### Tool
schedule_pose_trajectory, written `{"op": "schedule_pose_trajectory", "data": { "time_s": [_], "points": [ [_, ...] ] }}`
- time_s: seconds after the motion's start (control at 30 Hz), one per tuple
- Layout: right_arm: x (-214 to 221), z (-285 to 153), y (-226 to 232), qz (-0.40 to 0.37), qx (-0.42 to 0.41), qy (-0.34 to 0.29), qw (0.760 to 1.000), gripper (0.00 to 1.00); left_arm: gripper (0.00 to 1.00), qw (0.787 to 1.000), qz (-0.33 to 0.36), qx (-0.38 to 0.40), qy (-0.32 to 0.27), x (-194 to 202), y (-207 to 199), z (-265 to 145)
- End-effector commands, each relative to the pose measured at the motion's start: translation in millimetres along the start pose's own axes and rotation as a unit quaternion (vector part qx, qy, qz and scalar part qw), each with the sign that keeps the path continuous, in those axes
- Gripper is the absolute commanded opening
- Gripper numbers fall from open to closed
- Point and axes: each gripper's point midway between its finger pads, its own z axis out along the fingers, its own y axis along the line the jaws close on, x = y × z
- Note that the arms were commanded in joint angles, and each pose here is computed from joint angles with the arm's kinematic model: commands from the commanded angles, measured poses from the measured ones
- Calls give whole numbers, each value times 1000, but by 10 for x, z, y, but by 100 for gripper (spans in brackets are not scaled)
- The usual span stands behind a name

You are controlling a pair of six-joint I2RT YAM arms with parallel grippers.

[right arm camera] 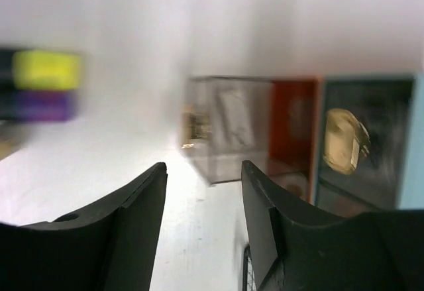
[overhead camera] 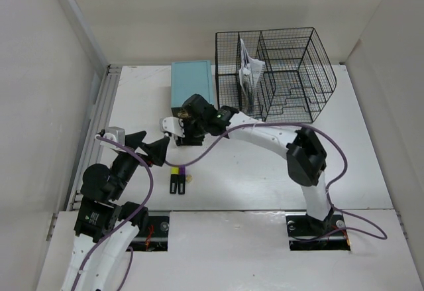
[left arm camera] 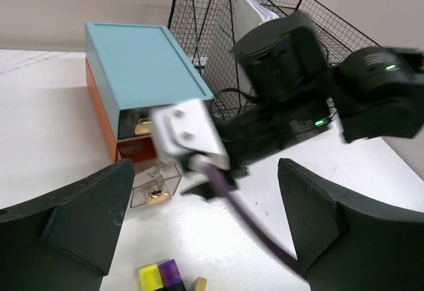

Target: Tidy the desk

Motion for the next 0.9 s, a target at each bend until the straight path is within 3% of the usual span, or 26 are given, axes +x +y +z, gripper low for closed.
{"op": "schedule_pose_trajectory", "data": {
  "time_s": [0.0,0.13,0.37,0.87],
  "points": [
    [-402,-424,739,-110,-190,-129,967,54,88,1000,5,7,-27,-162,-52,-26],
    [-133,-449,1157,-155,-279,-132,939,54,88,999,6,9,-32,-179,-60,-44],
    [133,-247,1501,-154,-350,-103,918,54,88,999,6,6,-37,-201,-53,-60],
    [124,113,1677,-122,-334,-79,931,53,88,999,6,6,-37,-201,-52,-60]
  ]
}}
